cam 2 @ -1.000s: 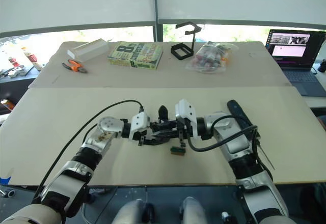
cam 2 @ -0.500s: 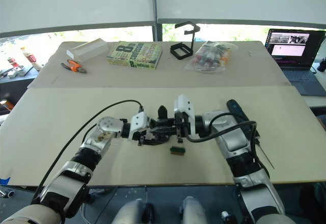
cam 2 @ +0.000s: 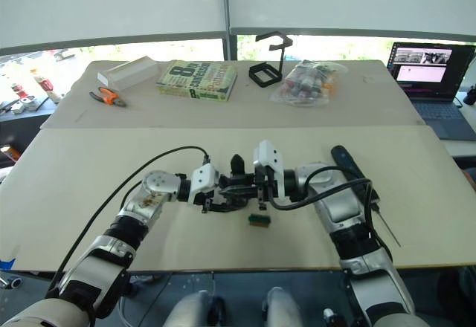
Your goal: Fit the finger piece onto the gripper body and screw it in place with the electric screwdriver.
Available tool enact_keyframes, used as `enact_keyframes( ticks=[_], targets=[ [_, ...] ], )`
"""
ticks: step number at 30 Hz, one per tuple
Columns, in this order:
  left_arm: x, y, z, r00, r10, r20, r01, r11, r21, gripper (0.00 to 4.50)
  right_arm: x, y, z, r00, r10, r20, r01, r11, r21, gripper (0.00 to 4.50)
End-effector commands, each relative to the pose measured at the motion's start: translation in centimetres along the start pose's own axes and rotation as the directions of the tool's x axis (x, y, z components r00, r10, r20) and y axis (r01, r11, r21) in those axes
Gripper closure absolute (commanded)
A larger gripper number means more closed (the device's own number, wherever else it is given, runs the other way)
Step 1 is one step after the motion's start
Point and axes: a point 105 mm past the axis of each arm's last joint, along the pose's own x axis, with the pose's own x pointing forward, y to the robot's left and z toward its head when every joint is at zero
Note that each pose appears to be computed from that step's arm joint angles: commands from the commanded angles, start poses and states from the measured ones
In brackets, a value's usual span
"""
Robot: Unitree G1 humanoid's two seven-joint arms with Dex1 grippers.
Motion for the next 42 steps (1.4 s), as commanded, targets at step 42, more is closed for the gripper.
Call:
enact_keyframes(
  ticks=[42],
  targets=[
    [-0.2,0.6,1.5,0.998,0.034,0.045,-0.036,0.999,0.025,2.17,-1.0,-0.4,-6.1,0.966,-0.21,-0.15,0.226,0.969,0.101,4.11]
  ],
)
